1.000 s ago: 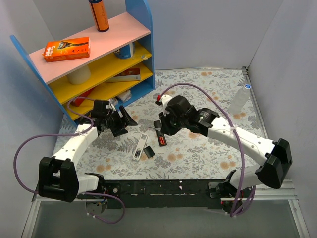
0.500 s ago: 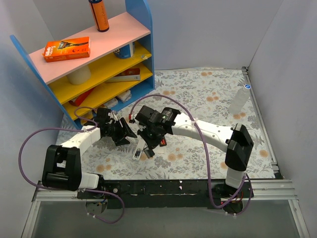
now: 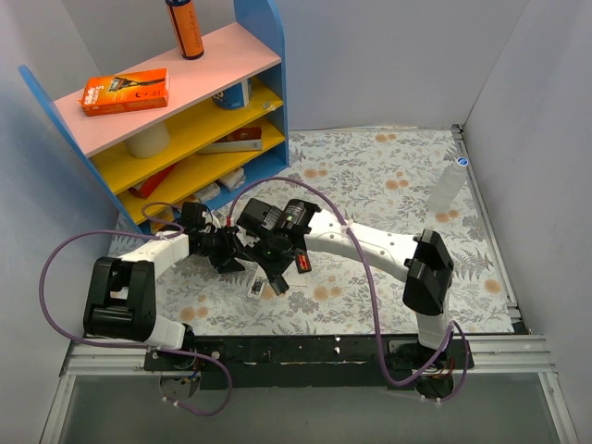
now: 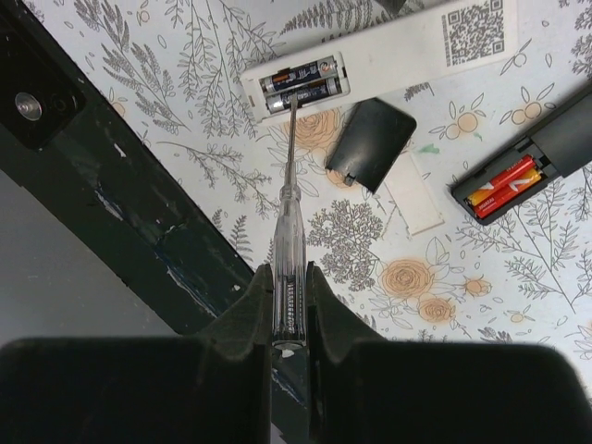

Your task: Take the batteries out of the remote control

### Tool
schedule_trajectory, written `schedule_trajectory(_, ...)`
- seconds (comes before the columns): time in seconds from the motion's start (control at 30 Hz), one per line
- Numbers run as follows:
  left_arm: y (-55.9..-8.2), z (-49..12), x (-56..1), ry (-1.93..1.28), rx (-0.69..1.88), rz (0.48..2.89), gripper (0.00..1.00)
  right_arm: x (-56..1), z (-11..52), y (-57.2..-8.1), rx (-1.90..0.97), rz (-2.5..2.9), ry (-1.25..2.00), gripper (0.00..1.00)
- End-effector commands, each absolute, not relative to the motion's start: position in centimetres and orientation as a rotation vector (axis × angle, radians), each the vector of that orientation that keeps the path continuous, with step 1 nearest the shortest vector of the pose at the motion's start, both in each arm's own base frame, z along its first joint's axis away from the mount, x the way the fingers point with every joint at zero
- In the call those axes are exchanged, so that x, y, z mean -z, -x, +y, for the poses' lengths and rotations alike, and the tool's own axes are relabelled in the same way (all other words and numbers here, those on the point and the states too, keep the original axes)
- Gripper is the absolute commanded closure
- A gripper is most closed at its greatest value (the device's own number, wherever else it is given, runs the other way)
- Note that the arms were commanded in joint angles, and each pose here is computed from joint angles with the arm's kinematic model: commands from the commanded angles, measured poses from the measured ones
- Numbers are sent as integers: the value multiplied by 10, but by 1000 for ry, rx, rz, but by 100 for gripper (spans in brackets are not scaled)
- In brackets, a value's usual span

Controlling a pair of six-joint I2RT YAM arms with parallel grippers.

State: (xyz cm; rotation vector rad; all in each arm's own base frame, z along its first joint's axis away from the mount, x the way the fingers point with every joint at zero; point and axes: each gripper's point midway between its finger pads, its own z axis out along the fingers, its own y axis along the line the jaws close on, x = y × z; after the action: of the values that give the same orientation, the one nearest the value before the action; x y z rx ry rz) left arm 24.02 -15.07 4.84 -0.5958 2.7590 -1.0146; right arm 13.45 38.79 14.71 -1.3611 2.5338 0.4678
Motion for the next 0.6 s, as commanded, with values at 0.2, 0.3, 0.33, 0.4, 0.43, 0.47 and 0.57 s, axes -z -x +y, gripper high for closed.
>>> schedule_trajectory(0.2,-235,-154,-46,585,1060,2775,62,-143,395,-139,-420,2549,1388,99)
schedule_trajectory(0.3,-232,-155,-45,595,1082,2781,63,-139,395,-139,-410,2559,1395,99)
schedule_trajectory(0.33,-231,-156,-45,598,1084,2782,64,-137,396,-139,-404,2559,1402,99)
schedule_trajectory(0.4,-231,-156,-43,606,1083,2790,64,-136,398,-141,-398,2554,1409,99)
schedule_trajectory(0.43,-230,-156,-43,608,1084,2793,64,-136,399,-142,-396,2551,1412,99)
schedule_trajectory(0.47,-230,-156,-43,610,1086,2795,64,-136,400,-143,-394,2547,1411,99)
schedule_trajectory(0.57,-228,-156,-41,618,1090,2807,65,-132,399,-144,-371,2549,1425,99)
